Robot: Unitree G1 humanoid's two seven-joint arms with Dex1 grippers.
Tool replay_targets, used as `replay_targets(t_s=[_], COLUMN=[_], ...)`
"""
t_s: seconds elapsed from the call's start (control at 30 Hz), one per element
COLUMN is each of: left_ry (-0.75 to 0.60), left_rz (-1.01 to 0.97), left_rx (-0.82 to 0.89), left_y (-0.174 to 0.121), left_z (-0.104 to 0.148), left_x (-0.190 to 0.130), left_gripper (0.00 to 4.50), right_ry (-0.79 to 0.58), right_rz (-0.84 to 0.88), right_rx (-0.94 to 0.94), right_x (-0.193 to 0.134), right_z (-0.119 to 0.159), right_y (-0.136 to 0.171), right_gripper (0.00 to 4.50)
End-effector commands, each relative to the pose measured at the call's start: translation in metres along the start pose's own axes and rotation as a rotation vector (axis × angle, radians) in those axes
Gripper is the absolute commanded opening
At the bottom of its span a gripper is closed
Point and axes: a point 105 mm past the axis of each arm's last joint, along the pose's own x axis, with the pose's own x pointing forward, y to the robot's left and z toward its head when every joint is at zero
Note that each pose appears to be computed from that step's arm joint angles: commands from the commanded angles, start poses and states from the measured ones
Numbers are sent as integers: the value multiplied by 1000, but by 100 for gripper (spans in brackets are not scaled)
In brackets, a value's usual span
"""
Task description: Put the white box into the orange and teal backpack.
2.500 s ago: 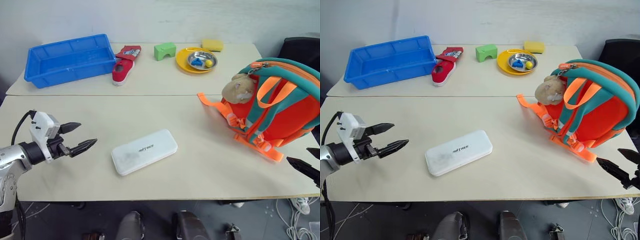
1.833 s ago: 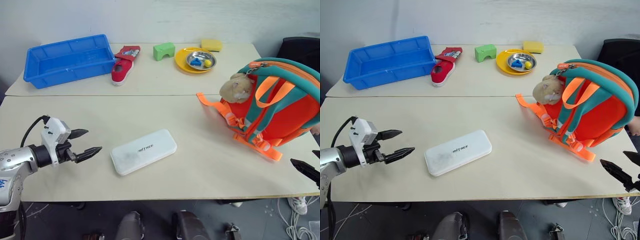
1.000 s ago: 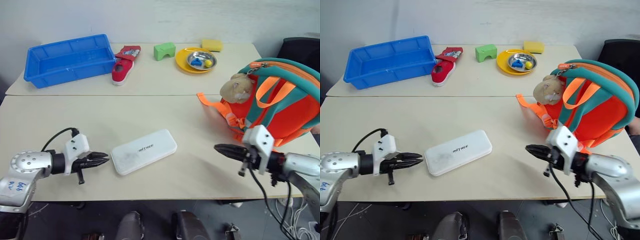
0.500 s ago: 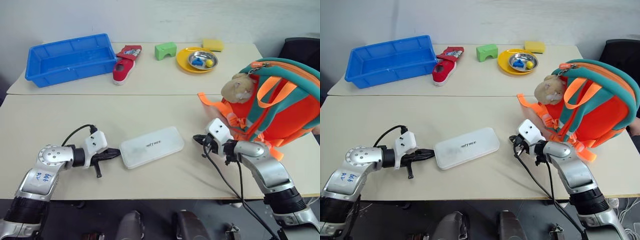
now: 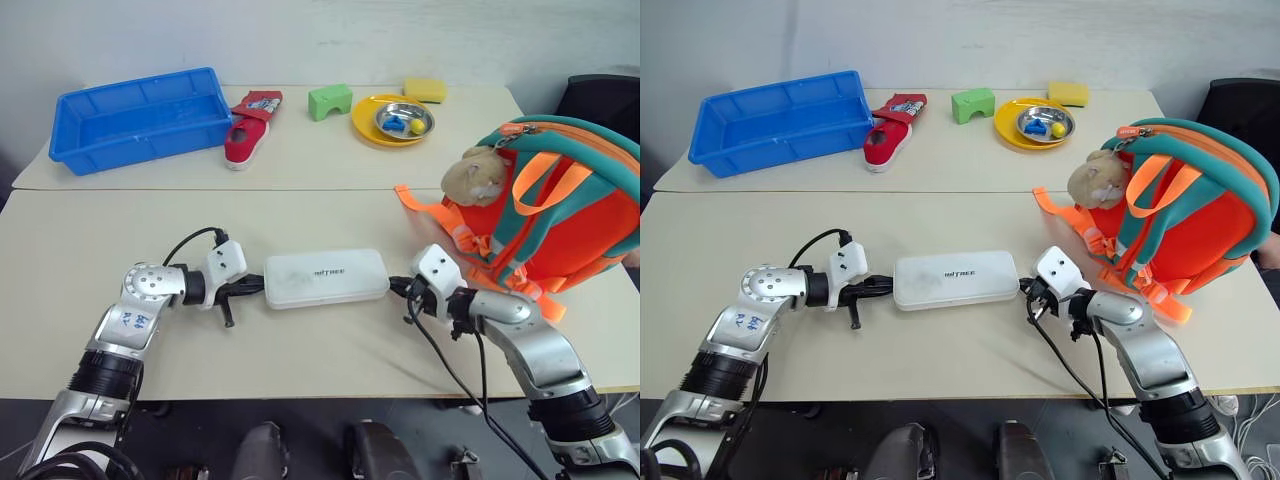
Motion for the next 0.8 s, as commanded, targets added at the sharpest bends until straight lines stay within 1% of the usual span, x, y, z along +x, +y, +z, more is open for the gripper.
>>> replay_targets(t_s=[0.03, 0.13, 0.23, 0.3, 0.37, 0.5, 0.53, 0.57, 0.63, 0.67, 0.8], left_ry=[15, 69, 123, 119, 89, -1, -20, -24, -2, 9, 24], left_rz=[6, 7, 19, 5, -8, -124, -119, -114, -152, -183, -253], left_rx=[27, 24, -23, -131, -294, -662, -729, -795, -884, -915, -1027], left_y=[9, 17, 27, 32, 36, 33, 36, 38, 31, 26, 15], left_z=[0, -11, -24, -27, -24, -1, 4, 7, 10, 12, 19], left_x=[-1, -10, -23, -31, -38, -46, -45, -43, -39, -37, -29], left_gripper=[6, 6, 60, 120, 184, 309, 333, 369, 432, 448, 448], right_ry=[-25, -14, -1, 7, 8, 5, 4, 5, 6, 5, -2], right_rz=[-19, -40, -56, -62, -68, -80, -82, -83, -88, -92, -102], right_rx=[-29, -29, -34, -51, -61, -77, -82, -87, -103, -108, -113], right_x=[-8, -11, -14, -15, -15, -14, -14, -13, -12, -11, -8], right_z=[8, 4, 1, 0, 1, 4, 4, 4, 4, 5, 7], right_y=[-2, -6, -9, -11, -13, -17, -18, -18, -19, -19, -20], right_gripper=[0, 0, 0, 0, 0, 0, 0, 0, 0, 0, 0])
